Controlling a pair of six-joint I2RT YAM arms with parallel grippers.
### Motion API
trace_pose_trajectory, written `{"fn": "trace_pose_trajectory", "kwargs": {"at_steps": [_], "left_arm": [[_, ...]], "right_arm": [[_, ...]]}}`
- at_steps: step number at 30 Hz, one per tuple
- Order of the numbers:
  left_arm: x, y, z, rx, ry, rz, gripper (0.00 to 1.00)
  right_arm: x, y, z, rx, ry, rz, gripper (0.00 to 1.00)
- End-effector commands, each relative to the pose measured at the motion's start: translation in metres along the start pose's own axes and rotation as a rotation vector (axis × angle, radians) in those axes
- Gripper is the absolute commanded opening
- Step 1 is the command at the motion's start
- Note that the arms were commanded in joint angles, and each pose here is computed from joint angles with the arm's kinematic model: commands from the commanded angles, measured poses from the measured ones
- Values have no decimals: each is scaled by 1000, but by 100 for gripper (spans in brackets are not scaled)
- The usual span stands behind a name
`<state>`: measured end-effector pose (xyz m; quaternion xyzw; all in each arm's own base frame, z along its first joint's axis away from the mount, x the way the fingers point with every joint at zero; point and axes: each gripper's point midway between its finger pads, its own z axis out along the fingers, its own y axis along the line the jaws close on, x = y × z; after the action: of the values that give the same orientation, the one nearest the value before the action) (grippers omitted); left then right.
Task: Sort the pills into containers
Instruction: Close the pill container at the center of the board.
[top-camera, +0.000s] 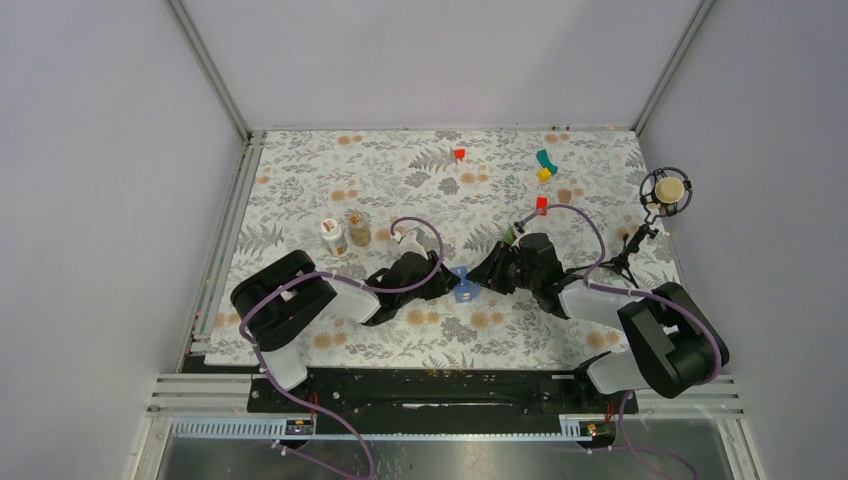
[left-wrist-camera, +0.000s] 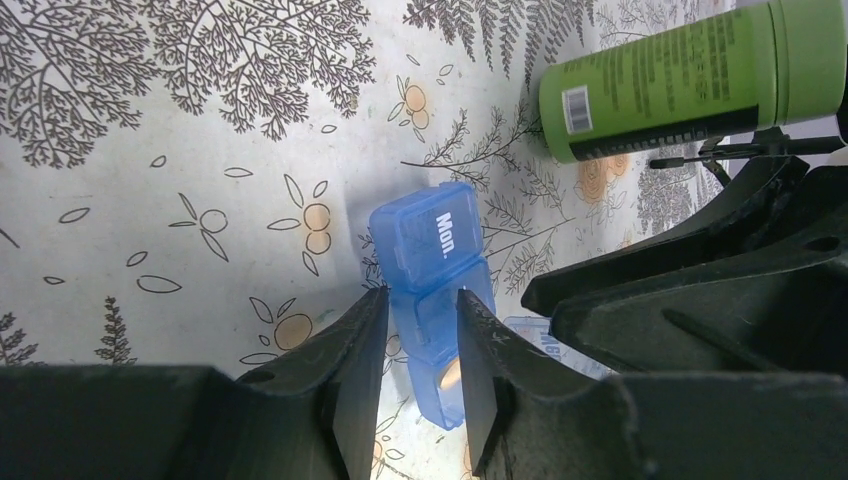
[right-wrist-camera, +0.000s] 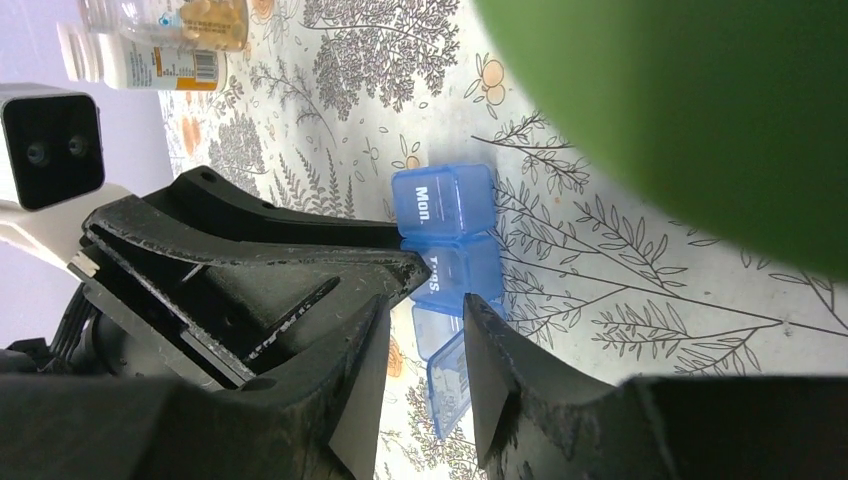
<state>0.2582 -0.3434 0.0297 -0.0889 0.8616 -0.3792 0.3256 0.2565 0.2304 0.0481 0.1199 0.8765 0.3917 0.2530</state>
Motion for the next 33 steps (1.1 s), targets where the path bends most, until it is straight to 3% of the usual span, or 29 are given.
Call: {"fn": "trace_pose_trajectory", "kwargs": {"at_steps": [1, 10, 20, 23, 28, 33], "left_arm": [[-1, -3, 3, 8, -20, -19, 32], [-2, -1, 2, -2, -26, -15, 31], [-5, -2, -1, 1, -39, -19, 31], [-5, -2, -1, 1, -41, -18, 31], [-4, -3, -1, 8, -40, -19, 31], [-3, -4, -1, 16, -37, -20, 31]], "right_arm": [[27, -15, -6, 28, 102, 42, 41], [20, -1, -19, -14, 56, 42, 55], [0, 4, -49, 40, -70, 35, 60], [-3, -1, -56, 73, -106, 35, 55], [-3, -20, -62, 141, -151, 40, 39], [2, -28, -54, 161, -125, 46, 38]]}}
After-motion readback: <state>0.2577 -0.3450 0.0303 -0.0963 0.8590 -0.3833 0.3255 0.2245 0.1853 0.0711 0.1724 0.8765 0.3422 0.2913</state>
